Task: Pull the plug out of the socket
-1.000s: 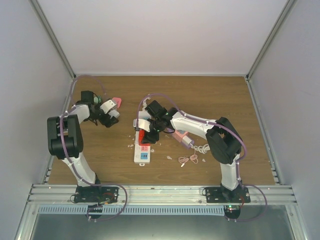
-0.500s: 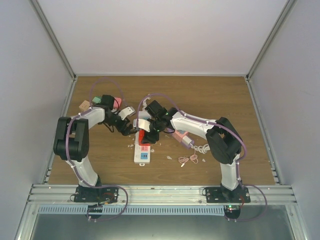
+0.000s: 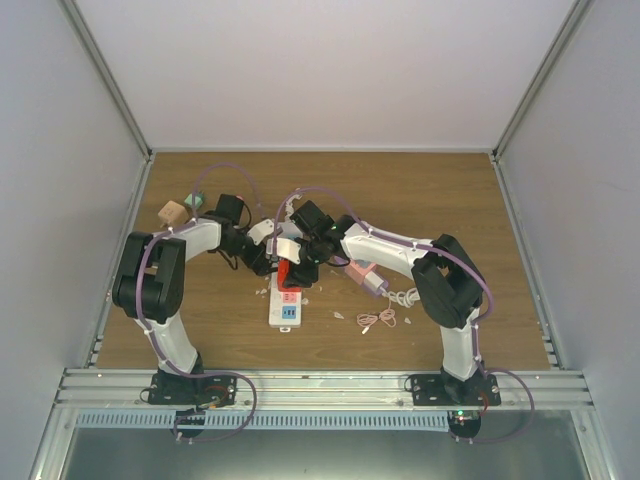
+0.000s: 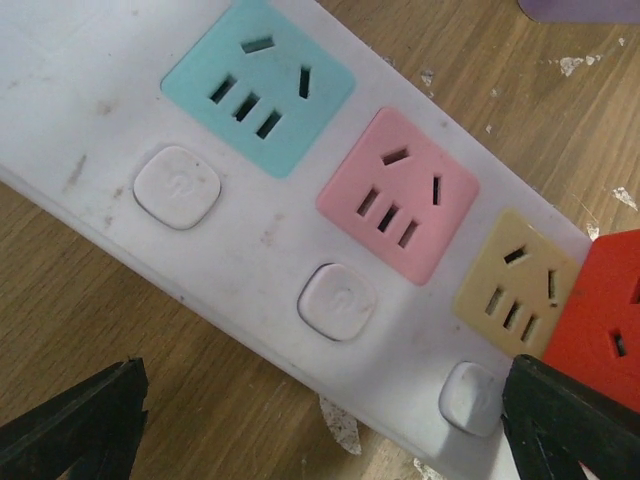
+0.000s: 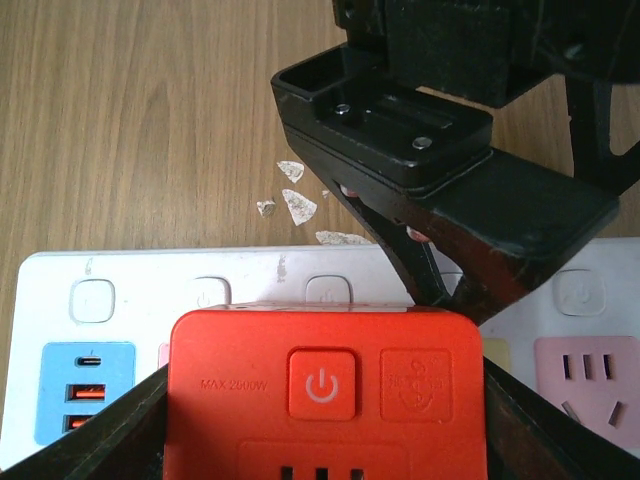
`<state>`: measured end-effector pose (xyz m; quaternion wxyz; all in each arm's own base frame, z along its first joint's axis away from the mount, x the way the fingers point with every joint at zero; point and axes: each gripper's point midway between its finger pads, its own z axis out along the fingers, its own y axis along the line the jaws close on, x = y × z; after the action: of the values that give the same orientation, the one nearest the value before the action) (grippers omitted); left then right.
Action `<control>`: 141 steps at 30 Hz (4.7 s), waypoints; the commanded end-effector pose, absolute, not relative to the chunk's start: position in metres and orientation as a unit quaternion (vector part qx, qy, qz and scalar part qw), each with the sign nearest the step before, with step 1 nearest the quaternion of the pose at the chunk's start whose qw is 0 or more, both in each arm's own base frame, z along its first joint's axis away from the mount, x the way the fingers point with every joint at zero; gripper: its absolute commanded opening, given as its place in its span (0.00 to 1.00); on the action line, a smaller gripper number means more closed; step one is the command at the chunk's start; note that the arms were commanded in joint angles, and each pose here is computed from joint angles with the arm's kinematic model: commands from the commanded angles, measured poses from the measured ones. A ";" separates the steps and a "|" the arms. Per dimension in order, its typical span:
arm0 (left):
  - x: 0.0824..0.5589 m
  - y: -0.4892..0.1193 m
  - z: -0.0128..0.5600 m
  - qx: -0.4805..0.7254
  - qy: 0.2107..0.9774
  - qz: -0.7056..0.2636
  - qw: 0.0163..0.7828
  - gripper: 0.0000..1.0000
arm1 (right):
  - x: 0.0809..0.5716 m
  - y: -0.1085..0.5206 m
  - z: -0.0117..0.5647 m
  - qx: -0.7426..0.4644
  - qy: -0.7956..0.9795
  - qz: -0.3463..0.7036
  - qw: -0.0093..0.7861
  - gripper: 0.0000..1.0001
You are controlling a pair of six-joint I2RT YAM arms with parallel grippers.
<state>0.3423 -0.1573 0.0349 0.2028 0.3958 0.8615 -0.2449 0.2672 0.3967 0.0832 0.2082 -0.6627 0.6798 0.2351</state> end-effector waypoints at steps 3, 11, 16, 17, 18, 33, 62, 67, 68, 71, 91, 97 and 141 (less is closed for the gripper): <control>0.322 -0.139 -0.007 0.404 0.884 -0.186 0.145 0.92 | 0.261 0.379 0.079 -0.648 0.706 0.228 0.172 0.10; 0.309 -0.123 -0.028 0.415 0.890 -0.152 0.117 0.90 | 0.263 0.383 0.094 -0.649 0.702 0.230 0.184 0.09; 0.305 -0.117 -0.036 0.418 0.892 -0.134 0.109 0.90 | 0.263 0.386 0.103 -0.647 0.700 0.239 0.185 0.09; 0.306 -0.116 -0.036 0.419 0.892 -0.132 0.110 0.90 | 0.262 0.386 0.104 -0.647 0.700 0.240 0.186 0.09; 0.305 -0.115 -0.036 0.419 0.892 -0.130 0.109 0.90 | 0.263 0.387 0.105 -0.647 0.699 0.240 0.186 0.09; 0.306 -0.108 -0.041 0.420 0.896 -0.109 0.098 0.89 | 0.260 0.391 0.123 -0.647 0.691 0.258 0.195 0.09; 0.305 -0.102 -0.045 0.419 0.899 -0.094 0.087 0.89 | 0.250 0.391 0.141 -0.636 0.684 0.309 0.180 0.07; 0.308 -0.114 -0.035 0.406 0.898 -0.138 0.097 0.90 | 0.246 0.386 0.142 -0.635 0.685 0.310 0.177 0.07; 0.310 -0.117 -0.029 0.405 0.896 -0.149 0.104 0.91 | 0.246 0.385 0.144 -0.634 0.685 0.312 0.178 0.07; 0.320 -0.130 -0.005 0.409 0.884 -0.180 0.136 0.95 | 0.247 0.383 0.154 -0.626 0.684 0.324 0.187 0.07; 0.385 -0.142 0.250 0.413 0.775 -0.169 0.447 0.99 | 0.319 0.352 0.275 -0.537 0.676 0.395 0.314 0.07; 0.362 -0.159 0.301 0.443 0.720 -0.166 0.508 0.99 | 0.353 0.335 0.302 -0.470 0.690 0.423 0.351 0.07; 0.365 -0.264 0.289 0.475 0.699 -0.032 0.534 0.57 | 0.352 0.330 0.303 -0.328 0.701 0.558 0.300 0.18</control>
<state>0.3644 -0.2594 0.2682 0.5009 0.4856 0.7161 -0.0239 0.3619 0.3312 0.2880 0.2823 -0.3023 0.7246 0.5513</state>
